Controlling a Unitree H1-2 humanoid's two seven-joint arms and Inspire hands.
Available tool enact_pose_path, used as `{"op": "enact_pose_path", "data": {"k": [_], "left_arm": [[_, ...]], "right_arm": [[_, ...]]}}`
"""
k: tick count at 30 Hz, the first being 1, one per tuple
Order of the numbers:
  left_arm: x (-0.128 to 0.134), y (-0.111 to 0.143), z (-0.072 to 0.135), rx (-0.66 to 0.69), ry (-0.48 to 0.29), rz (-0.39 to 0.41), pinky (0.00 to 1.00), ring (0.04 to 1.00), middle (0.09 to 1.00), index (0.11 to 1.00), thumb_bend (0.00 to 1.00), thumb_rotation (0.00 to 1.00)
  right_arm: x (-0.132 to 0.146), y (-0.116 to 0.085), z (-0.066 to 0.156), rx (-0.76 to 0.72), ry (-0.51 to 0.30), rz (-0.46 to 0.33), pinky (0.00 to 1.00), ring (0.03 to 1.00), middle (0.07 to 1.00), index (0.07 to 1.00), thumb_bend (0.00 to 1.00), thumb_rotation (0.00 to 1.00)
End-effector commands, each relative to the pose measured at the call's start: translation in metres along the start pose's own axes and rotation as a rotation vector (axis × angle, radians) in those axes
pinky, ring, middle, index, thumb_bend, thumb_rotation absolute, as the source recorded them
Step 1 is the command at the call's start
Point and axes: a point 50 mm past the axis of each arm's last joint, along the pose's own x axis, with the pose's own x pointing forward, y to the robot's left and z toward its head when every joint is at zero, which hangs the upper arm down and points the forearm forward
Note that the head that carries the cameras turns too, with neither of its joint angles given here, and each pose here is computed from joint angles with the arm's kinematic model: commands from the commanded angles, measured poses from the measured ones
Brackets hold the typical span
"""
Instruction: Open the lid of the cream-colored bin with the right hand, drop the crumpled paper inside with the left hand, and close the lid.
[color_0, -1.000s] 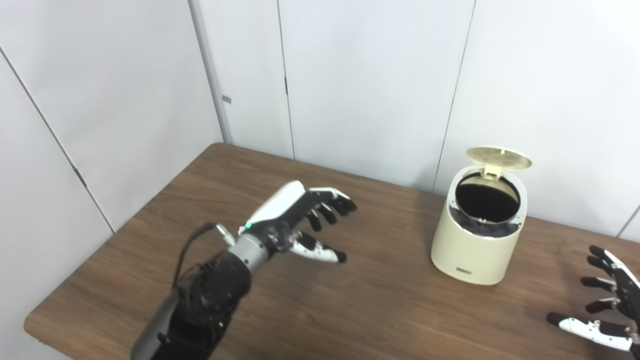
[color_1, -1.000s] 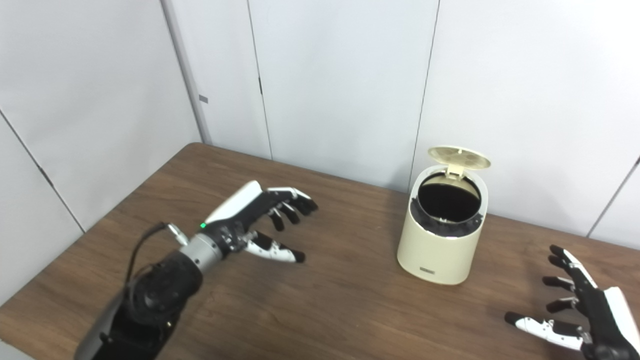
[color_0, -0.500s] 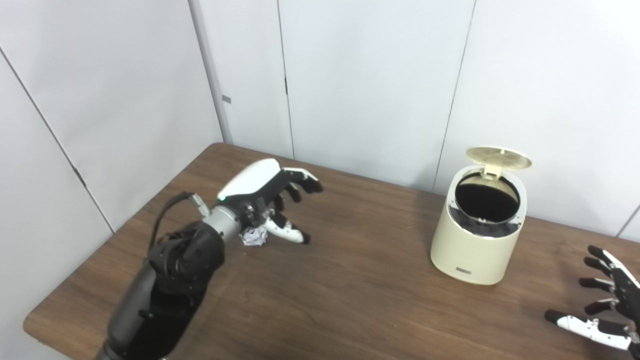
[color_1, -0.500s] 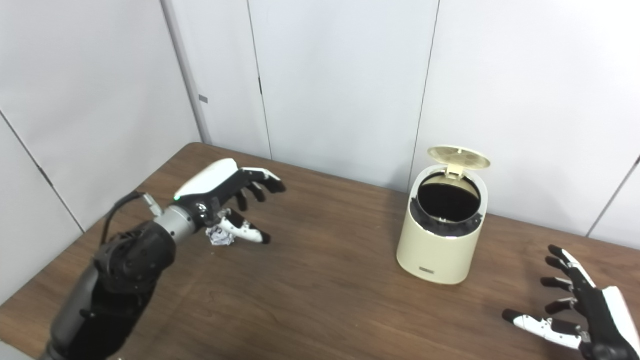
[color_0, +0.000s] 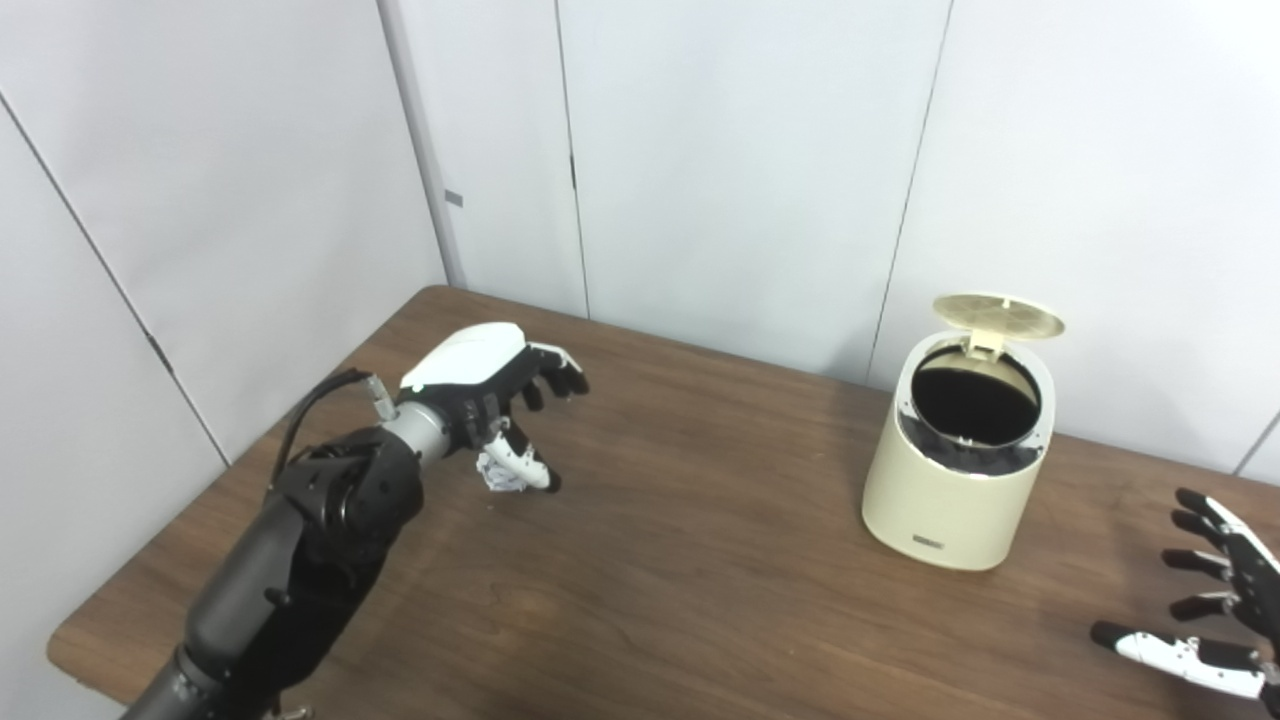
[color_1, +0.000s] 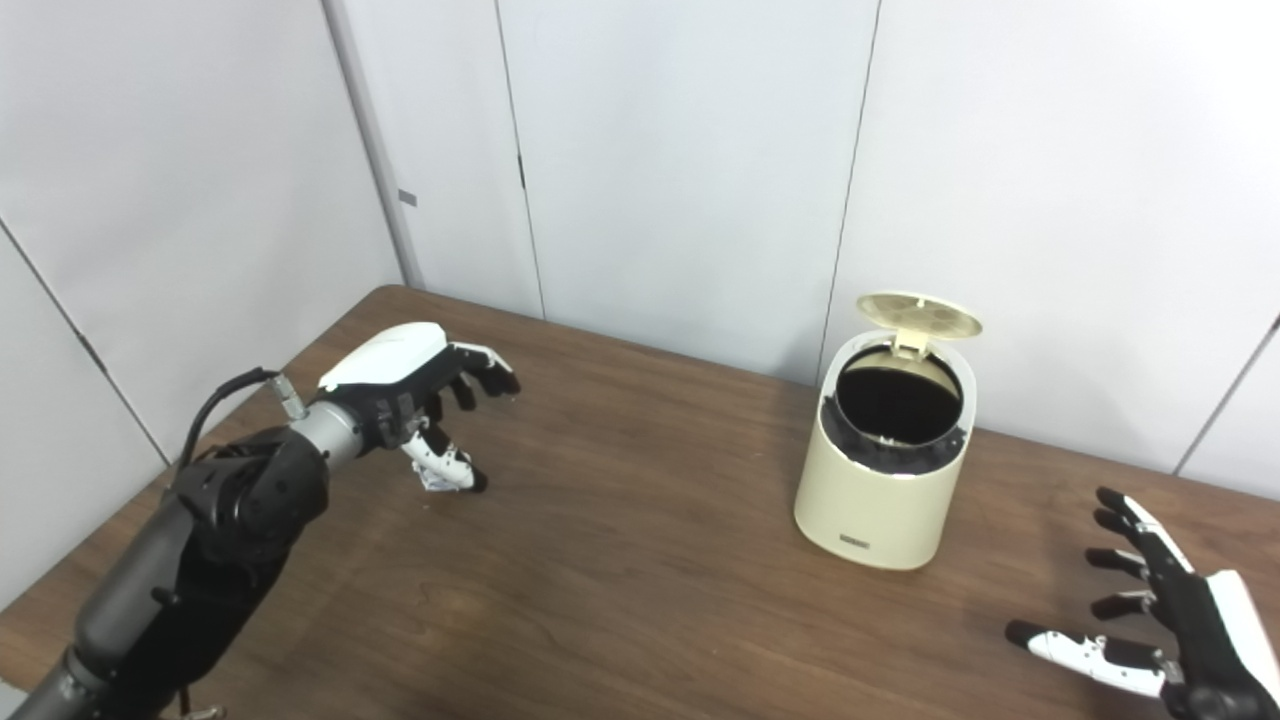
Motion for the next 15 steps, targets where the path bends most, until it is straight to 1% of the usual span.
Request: {"op": "enact_pose_path", "data": {"k": [1, 2, 6, 8, 11, 15], "left_arm": [[0.0, 0.018, -0.003, 0.062, -0.015, 0.075, 0.45, 0.584, 0.671, 0.712, 0.9, 0.0], [0.0, 0.017, -0.005, 0.065, -0.008, 0.073, 0.45, 0.584, 0.677, 0.712, 0.9, 0.0], [0.0, 0.014, -0.015, 0.068, 0.055, 0.051, 0.53, 0.662, 0.735, 0.734, 0.89, 0.0], [0.001, 0.012, -0.019, 0.082, 0.083, 0.043, 0.55, 0.688, 0.754, 0.748, 0.89, 0.01], [0.002, 0.008, -0.022, 0.097, 0.116, 0.041, 0.55, 0.7, 0.767, 0.761, 0.89, 0.02], [0.003, 0.003, -0.025, 0.113, 0.126, 0.06, 0.56, 0.72, 0.765, 0.764, 0.89, 0.0]], "right_arm": [[0.005, -0.013, 0.014, -0.01, -0.064, -0.036, 0.53, 0.767, 0.885, 0.903, 0.85, 0.15], [0.005, -0.014, 0.013, -0.008, -0.065, -0.036, 0.53, 0.766, 0.884, 0.904, 0.85, 0.16], [0.005, -0.013, 0.016, -0.004, -0.062, -0.035, 0.56, 0.777, 0.881, 0.902, 0.85, 0.14], [0.005, -0.013, 0.017, -0.001, -0.061, -0.034, 0.59, 0.786, 0.883, 0.903, 0.85, 0.14], [0.005, -0.013, 0.018, -0.008, -0.064, -0.034, 0.6, 0.787, 0.883, 0.904, 0.85, 0.13], [0.004, -0.014, 0.018, -0.008, -0.058, -0.035, 0.6, 0.78, 0.88, 0.905, 0.85, 0.13]]}}
